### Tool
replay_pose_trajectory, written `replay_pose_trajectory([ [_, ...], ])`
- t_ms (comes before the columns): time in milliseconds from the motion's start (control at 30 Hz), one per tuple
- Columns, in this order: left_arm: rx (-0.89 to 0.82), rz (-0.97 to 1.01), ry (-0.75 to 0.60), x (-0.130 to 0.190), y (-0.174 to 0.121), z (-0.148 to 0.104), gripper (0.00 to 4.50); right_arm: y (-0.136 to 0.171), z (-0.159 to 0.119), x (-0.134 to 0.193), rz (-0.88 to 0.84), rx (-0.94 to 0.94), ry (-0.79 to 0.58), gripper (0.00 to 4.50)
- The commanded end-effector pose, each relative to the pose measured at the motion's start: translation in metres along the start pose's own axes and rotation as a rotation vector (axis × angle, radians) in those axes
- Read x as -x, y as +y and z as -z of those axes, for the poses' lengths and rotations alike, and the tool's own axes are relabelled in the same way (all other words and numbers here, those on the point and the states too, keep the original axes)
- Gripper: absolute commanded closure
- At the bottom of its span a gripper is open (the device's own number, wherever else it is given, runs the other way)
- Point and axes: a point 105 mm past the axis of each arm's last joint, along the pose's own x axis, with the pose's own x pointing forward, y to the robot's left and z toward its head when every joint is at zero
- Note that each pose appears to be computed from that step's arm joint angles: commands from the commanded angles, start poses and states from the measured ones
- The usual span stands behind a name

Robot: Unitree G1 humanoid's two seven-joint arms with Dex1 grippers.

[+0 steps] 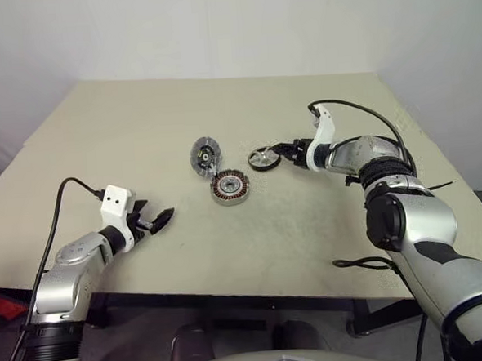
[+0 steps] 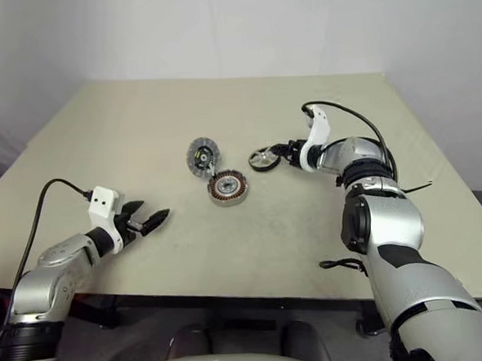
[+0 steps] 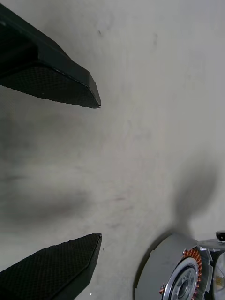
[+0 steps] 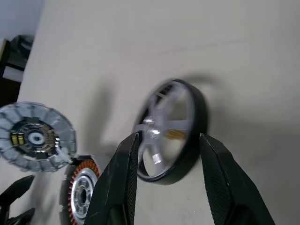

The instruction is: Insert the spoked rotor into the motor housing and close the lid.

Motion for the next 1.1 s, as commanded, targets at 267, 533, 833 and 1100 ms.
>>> replay_pose_trajectory([
  [267,-0.044,-0.001,-0.030,0.004,0.003,-0.014,0.00,0.008,0.002,-0.006,-0.036,-0.066,-0.038,2.22],
  [533,-0.052,-0.002,-0.024,0.004,0.004,-0.013,0.00,0.016,0.007,-0.010,-0.074,-0.165,-0.038,2.40],
  [833,-0.052,-0.002,-0.027,0.004,0.004,-0.014,0.00,0.021,0.020,-0.017,-0.083,-0.268,-0.028,4.15],
  [1100,-0.053,0.001,-0.026,0.002,0.004,-0.015,0.00,0.042,0.004,-0.008,-0.210,-0.400,-0.041,4.15],
])
